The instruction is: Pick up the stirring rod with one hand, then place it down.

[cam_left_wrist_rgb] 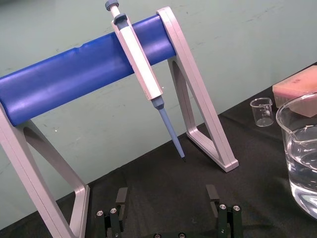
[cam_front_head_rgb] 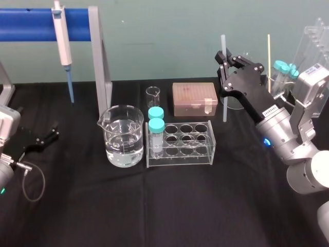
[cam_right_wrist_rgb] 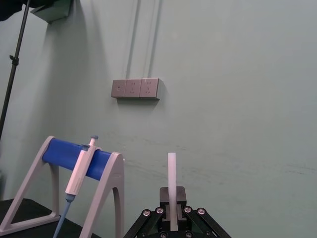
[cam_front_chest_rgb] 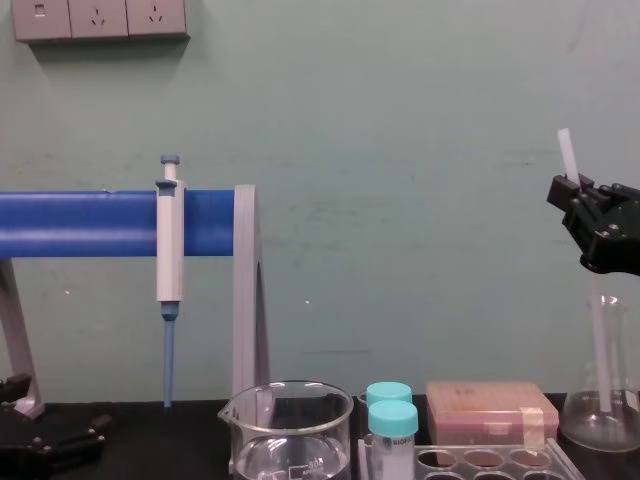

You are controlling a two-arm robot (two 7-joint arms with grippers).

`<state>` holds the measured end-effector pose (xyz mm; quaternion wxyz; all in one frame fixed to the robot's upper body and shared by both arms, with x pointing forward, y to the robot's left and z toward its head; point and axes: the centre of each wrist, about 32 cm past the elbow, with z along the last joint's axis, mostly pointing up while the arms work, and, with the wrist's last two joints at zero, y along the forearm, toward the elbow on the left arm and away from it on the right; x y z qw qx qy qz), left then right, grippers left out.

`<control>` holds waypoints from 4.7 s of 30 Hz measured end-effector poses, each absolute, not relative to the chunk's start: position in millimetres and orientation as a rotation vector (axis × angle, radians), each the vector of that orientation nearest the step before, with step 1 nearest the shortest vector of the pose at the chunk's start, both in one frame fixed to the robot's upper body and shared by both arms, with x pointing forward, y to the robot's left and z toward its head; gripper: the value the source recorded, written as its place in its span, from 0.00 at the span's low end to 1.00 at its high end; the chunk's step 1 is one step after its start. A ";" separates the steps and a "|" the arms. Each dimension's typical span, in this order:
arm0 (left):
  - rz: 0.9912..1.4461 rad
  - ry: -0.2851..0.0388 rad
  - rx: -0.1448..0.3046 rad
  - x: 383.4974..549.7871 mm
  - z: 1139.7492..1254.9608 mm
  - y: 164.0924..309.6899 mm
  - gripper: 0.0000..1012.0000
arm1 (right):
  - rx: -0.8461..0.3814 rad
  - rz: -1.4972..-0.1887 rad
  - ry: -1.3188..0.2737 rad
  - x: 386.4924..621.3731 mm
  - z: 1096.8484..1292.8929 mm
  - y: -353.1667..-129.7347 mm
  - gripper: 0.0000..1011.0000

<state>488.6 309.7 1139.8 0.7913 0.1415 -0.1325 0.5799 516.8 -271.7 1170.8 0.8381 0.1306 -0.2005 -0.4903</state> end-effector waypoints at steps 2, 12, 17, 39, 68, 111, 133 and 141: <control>1.248 -0.285 0.304 488.6 1139.8 309.7 0.99 | 0.277 -1.036 -0.424 516.9 1170.9 -271.7 0.07; 1.248 -0.285 0.304 488.6 1139.8 309.7 0.99 | 0.278 -1.033 -0.427 517.0 1171.0 -271.6 0.07; 1.248 -0.285 0.304 488.6 1139.8 309.7 0.99 | 0.278 -1.032 -0.427 517.1 1171.1 -271.6 0.07; 1.248 -0.285 0.304 488.6 1139.8 309.7 0.99 | 0.279 -1.031 -0.427 517.2 1170.9 -271.7 0.07; 1.248 -0.285 0.304 488.6 1139.8 309.7 0.99 | 0.279 -1.030 -0.427 517.1 1170.9 -271.7 0.07; 1.248 -0.285 0.305 488.6 1139.8 309.7 0.99 | 0.279 -1.030 -0.427 517.1 1170.9 -271.7 0.07; 1.248 -0.285 0.304 488.6 1139.8 309.7 0.99 | 0.279 -1.022 -0.424 518.4 1170.7 -272.2 0.07; 1.248 -0.285 0.304 488.6 1139.8 309.7 0.99 | 0.284 -0.993 -0.417 522.9 1169.9 -273.2 0.07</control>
